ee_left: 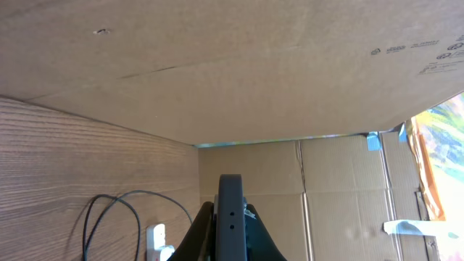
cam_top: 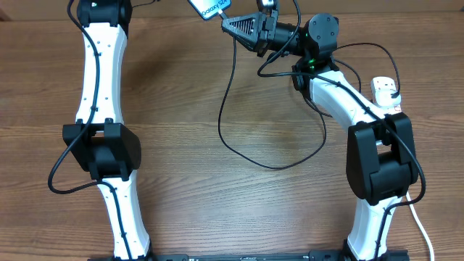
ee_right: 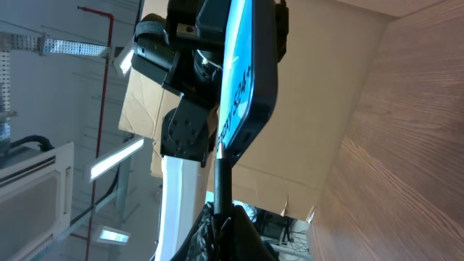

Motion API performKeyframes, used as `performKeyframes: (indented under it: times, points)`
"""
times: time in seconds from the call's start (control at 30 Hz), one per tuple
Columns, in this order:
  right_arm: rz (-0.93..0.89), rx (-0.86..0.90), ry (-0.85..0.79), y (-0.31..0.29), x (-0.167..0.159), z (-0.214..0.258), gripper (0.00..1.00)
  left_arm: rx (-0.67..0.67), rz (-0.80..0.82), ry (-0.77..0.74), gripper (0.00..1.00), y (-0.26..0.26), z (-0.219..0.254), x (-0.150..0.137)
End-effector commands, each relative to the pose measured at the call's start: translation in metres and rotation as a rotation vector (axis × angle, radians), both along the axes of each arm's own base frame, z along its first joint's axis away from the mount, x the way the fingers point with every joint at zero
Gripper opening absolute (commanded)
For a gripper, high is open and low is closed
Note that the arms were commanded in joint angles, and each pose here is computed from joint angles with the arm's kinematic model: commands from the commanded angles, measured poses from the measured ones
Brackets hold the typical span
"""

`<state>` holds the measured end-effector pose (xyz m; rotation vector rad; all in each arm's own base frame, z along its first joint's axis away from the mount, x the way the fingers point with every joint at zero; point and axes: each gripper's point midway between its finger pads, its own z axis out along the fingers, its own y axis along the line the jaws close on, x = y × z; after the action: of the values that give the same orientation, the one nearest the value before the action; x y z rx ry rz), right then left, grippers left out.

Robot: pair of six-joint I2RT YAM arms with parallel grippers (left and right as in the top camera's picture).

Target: Plug charger to phone and switch on socket

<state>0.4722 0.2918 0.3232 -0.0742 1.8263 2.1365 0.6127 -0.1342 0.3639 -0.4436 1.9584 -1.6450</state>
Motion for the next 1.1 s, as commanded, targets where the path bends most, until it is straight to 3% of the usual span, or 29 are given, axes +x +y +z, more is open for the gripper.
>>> performKeyframes:
  times: [0.0,1.07]
  points:
    - [-0.004,0.017,-0.050,-0.0013,-0.0068,0.0273,0.04,-0.022,-0.010,0.010,0.04,-0.0078,0.0069,-0.0034]
    - [-0.004,0.012,-0.073,-0.0012,-0.0076,0.0270,0.04,-0.029,0.018,0.023,0.04,-0.0018,0.0065,0.0002]
